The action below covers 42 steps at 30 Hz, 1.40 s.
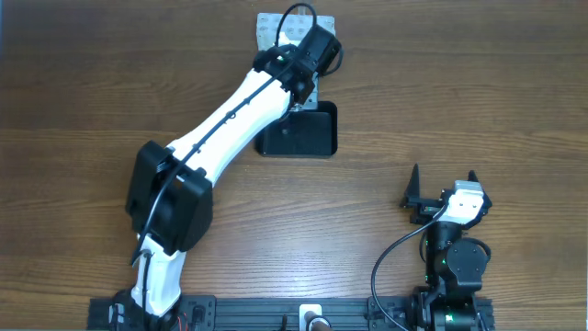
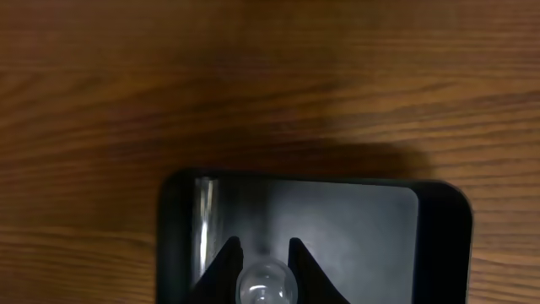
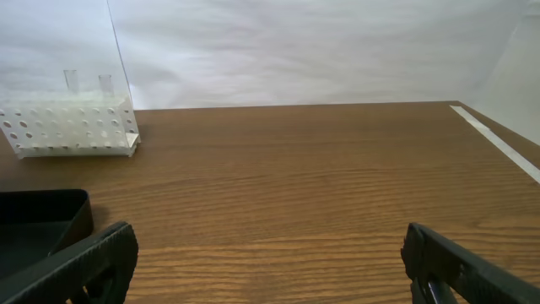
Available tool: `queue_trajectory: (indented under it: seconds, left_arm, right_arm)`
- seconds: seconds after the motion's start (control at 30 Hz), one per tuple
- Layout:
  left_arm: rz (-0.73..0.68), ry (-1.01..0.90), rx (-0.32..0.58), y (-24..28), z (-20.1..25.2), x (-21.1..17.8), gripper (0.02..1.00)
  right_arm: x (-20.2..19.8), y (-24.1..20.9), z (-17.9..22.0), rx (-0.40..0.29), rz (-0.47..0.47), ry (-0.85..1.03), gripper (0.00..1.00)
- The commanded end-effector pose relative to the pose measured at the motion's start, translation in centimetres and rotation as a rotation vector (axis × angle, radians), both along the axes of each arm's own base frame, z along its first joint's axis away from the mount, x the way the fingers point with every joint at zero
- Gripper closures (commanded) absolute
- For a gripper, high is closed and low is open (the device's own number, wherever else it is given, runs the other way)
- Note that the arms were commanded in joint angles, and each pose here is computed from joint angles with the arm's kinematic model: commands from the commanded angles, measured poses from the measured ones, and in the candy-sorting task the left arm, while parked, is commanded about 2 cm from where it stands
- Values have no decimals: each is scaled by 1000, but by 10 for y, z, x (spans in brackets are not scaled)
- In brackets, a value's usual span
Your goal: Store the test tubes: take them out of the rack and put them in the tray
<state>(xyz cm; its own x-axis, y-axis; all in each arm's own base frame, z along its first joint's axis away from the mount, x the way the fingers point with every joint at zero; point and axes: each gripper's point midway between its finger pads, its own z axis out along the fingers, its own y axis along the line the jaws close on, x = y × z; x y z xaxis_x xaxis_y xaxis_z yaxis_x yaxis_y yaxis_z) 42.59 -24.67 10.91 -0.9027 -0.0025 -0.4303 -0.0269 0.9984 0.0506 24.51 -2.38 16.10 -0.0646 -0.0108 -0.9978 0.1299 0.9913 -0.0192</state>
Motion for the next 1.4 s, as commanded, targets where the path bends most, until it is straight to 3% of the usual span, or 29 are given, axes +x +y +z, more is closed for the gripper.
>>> queue_trajectory:
  seconds: [0.03,0.7,0.9,0.93,1.13,1.23,1.4]
  left_arm:
    - [19,60,-43,-1,-19,0,941]
    - [60,155,21,22,-70,5,925]
    - [60,156,22,22,-70,5,801]
    - [60,152,20,22,-68,5,730]
    - [70,-7,-7,24,0,15,413]
    - [61,-179,0,35,63,26,266]
    - [-24,-498,22,55,181,39,132]
  right_arm:
    - [0,1,-2,-4,1,1,7]
    - [0,1,-2,-4,1,1,9]
    - [0,1,-2,-4,1,1,7]
    - [0,1,-2,-4,1,1,7]
    - [0,1,-2,-4,1,1,9]
    - [0,1,-2,-4,1,1,9]
    - [0,1,-2,-4,1,1,7]
